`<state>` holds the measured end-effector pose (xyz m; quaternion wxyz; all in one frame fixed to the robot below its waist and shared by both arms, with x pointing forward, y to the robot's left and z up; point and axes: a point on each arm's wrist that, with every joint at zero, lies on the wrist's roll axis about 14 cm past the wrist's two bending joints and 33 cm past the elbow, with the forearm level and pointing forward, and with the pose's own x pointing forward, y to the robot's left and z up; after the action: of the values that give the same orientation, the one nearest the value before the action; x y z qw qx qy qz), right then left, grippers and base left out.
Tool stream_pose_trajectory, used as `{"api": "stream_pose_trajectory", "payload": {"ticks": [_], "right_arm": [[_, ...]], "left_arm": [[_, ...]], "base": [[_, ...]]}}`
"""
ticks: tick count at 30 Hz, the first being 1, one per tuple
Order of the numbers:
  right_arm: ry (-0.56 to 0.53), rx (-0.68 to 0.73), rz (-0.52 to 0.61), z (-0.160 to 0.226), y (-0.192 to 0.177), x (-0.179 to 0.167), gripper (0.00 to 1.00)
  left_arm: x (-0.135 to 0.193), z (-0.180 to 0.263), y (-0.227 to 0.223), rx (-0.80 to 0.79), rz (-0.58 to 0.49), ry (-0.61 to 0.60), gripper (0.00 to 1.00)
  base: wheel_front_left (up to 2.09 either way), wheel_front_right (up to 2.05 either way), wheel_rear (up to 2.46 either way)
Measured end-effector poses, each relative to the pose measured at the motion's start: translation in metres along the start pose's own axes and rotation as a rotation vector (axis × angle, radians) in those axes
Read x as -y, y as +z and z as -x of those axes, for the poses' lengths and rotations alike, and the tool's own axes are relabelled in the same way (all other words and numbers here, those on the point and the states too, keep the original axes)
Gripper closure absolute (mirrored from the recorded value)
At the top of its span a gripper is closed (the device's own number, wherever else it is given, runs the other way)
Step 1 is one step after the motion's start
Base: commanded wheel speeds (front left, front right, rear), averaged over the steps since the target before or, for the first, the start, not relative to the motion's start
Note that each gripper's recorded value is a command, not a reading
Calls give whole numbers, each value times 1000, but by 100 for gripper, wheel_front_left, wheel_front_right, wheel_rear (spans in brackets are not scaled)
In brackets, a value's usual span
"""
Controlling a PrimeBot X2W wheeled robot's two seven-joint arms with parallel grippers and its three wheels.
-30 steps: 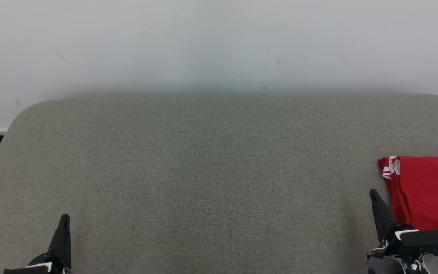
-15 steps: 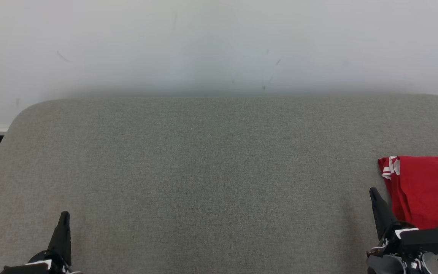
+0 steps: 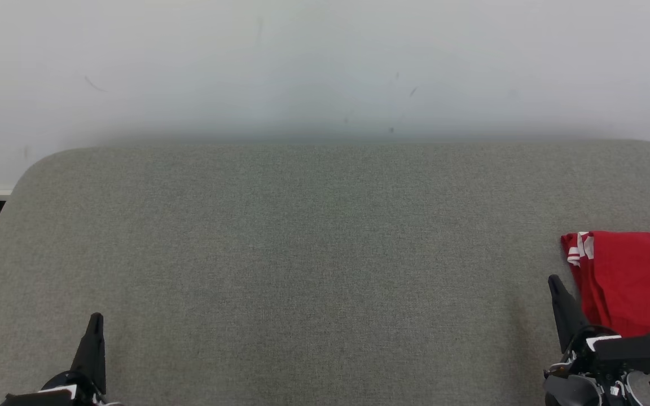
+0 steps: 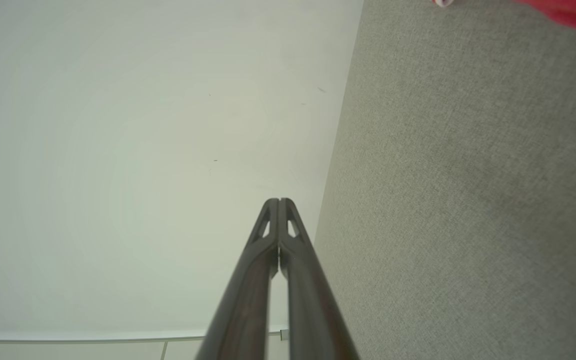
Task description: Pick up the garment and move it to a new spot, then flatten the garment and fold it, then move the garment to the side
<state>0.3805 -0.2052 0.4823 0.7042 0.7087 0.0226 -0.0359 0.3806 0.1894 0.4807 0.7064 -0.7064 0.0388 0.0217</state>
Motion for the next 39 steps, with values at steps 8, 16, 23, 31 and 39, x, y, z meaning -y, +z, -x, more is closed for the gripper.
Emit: {"api": "stream_pose_trajectory", "payload": {"ticks": [8,16,23,31,39], "right_arm": [[0,0,0,0,0,0,100],[0,0,0,0,0,0,100],[0,0,0,0,0,0,100],[0,0,0,0,0,0,100],[0,0,0,0,0,0,100]], "left_arm": [[0,0,0,0,0,0,100],[0,0,0,0,0,0,100],[0,0,0,0,0,0,100],[0,0,0,0,0,1,100],[0,0,0,0,0,1,100]], "base": [[0,0,0],[0,0,0],[0,0,0],[0,0,0],[0,0,0]]}}
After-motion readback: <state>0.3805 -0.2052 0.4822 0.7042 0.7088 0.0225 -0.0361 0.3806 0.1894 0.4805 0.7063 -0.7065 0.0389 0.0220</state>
